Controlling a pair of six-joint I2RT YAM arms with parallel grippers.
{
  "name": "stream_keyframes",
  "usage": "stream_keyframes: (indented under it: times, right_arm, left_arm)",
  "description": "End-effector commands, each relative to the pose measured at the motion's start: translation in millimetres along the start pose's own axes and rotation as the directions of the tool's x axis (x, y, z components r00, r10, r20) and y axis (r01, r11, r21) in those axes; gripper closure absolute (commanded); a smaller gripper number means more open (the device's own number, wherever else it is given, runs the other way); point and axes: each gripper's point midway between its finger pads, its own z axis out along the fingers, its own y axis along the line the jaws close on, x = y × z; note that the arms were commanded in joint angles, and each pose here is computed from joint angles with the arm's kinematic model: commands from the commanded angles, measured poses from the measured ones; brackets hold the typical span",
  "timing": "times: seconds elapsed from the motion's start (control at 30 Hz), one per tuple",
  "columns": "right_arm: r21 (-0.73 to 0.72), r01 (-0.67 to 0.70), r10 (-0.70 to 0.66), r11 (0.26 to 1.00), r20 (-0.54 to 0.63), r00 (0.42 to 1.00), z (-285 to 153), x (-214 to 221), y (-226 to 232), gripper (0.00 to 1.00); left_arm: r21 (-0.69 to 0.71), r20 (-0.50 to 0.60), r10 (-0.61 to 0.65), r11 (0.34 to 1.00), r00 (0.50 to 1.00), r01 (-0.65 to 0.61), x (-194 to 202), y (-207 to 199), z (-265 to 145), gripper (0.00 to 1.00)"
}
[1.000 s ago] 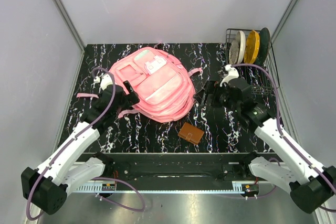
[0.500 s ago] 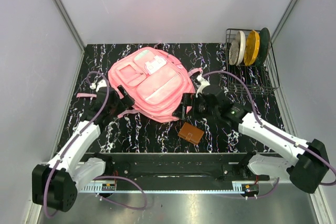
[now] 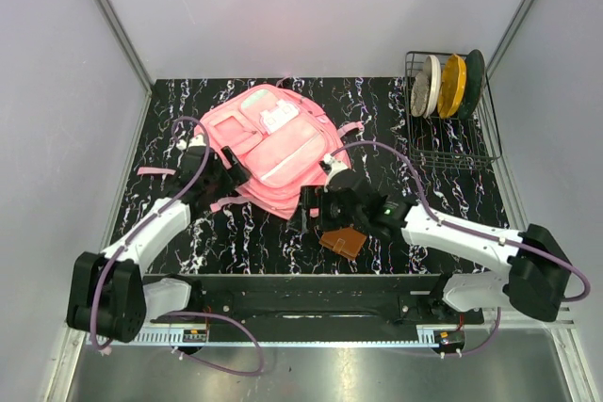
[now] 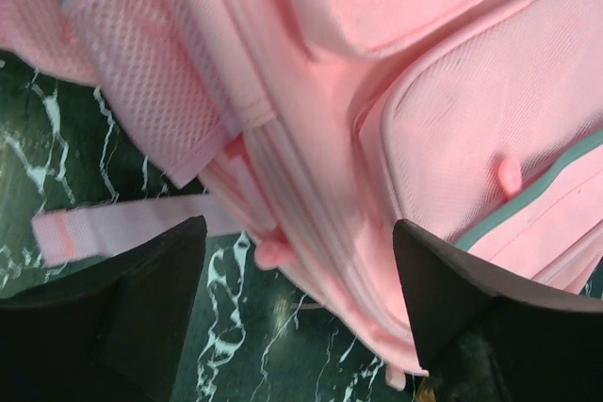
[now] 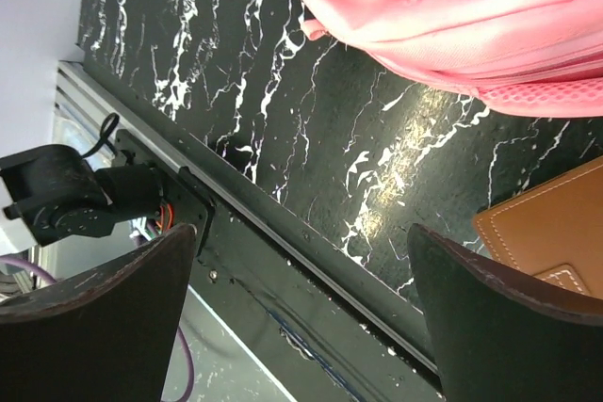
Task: Pack the student bag
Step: Zip the student bag at the center of the board.
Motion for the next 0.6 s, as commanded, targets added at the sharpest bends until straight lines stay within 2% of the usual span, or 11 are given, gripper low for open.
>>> stream_keyframes:
  times: [0.0, 0.13, 0.27, 0.3, 0.47, 0.5, 0.57]
  right_arm:
    - [-0.056, 0.002, 0.001, 0.998, 0.068, 0.998, 8, -16, 33, 0.02]
    - [-0.038, -0.005, 0.007, 0.999, 0.048, 0.999, 23, -10, 37, 0.09]
    - [0.030, -0.039, 0.036, 0.999, 0.095, 0.995, 32, -13, 34, 0.11]
    - [0.040, -0.047, 0.043, 0.998, 0.107, 0.993, 35, -13, 32, 0.11]
    - [0.036, -0.073, 0.065, 0.997, 0.193, 0.979, 46, -22, 42, 0.12]
    - [0.053, -0.077, 0.065, 0.996, 0.195, 0.979, 51, -21, 39, 0.11]
    - [0.070, -0.097, 0.080, 0.993, 0.214, 0.974, 56, -25, 39, 0.11]
  left_arm:
    - [0.117, 0.073, 0.012, 0.993, 0.997, -0.021, -33, -36, 10, 0.20]
    - [0.129, 0.032, 0.034, 0.991, 0.999, -0.038, -28, -40, 23, 0.38]
    - [0.130, 0.009, 0.050, 0.990, 0.999, -0.051, -24, -39, 26, 0.56]
    - [0.131, 0.004, 0.047, 0.990, 0.999, -0.047, -23, -39, 26, 0.65]
    - [0.184, 0.004, 0.025, 0.983, 1.000, -0.025, -23, -50, 17, 0.90]
    - [0.191, 0.003, 0.020, 0.981, 1.000, -0.020, -24, -52, 15, 1.00]
    - [0.217, -0.001, 0.008, 0.976, 1.000, -0.008, -27, -60, 9, 1.00]
